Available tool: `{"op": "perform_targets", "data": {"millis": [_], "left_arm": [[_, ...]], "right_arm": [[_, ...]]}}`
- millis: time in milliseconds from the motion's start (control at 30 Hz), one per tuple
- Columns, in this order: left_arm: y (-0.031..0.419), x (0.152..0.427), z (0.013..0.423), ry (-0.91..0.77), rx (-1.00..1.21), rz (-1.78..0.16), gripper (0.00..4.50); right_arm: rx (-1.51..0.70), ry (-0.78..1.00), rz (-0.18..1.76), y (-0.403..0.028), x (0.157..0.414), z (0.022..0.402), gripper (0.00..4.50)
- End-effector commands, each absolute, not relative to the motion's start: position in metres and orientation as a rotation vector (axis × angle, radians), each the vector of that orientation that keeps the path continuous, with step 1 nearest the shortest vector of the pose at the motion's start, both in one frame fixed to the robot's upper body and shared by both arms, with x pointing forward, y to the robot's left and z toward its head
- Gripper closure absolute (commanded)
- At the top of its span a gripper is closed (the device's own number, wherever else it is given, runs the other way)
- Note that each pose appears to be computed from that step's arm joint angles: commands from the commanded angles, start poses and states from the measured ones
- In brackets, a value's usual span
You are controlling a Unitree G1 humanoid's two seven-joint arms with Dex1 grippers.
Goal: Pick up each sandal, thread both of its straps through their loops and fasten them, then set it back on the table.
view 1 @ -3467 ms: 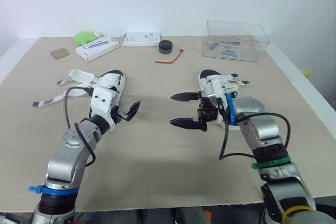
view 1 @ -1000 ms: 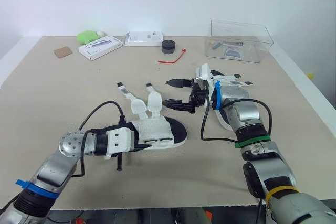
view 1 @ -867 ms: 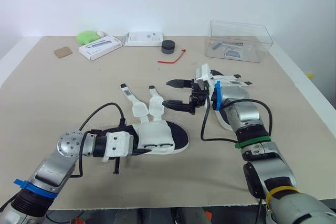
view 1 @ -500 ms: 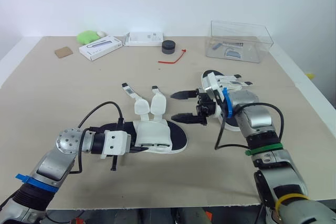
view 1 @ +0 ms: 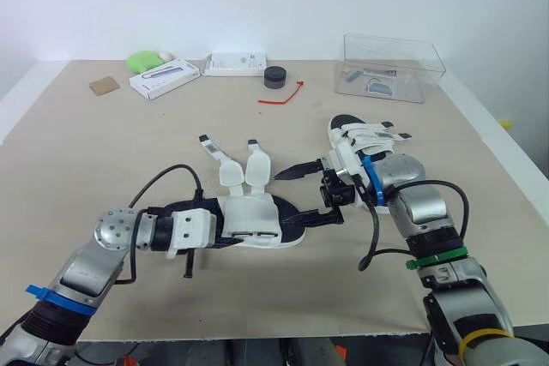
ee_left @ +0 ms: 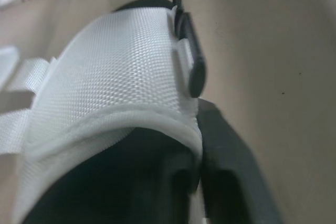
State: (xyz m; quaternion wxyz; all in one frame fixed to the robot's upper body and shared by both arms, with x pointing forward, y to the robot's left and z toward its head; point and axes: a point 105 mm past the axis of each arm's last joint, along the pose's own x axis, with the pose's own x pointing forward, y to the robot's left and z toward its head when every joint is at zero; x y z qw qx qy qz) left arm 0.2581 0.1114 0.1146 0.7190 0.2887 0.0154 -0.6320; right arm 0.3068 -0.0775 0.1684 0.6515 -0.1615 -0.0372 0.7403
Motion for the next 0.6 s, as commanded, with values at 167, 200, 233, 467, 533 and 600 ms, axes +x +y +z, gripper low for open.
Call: {"op": "perform_targets", "data": {"millis": [167,200,233,467,533,600], "left_arm": [[0.109,0.249,0.138,0.019,0.585,-1.401,0.88],[0.111,0.247,0.139,0.032,0.568,-1.402,0.46],[0.113,0.245,0.142,0.051,0.542,-1.406,0.02],[0.123,0.229,0.148,0.188,0.457,-1.441,0.00],[0.129,0.225,0.142,0.232,0.470,-1.451,0.00],[0.135,0.223,0.139,0.277,0.468,-1.450,0.00]], "right_arm": [[-0.333,-0.051,1.614,-0.087,0.303,0.176,0.00],[-0.330,-0.036,1.606,-0.088,0.302,0.175,0.00],[-0.333,-0.020,1.595,-0.090,0.302,0.172,0.00],[-0.380,-0.010,1.482,-0.092,0.313,0.163,2.31],[-0.408,-0.014,1.449,-0.092,0.321,0.160,3.25],[-0.429,-0.020,1.420,-0.091,0.329,0.158,4.25]]}}
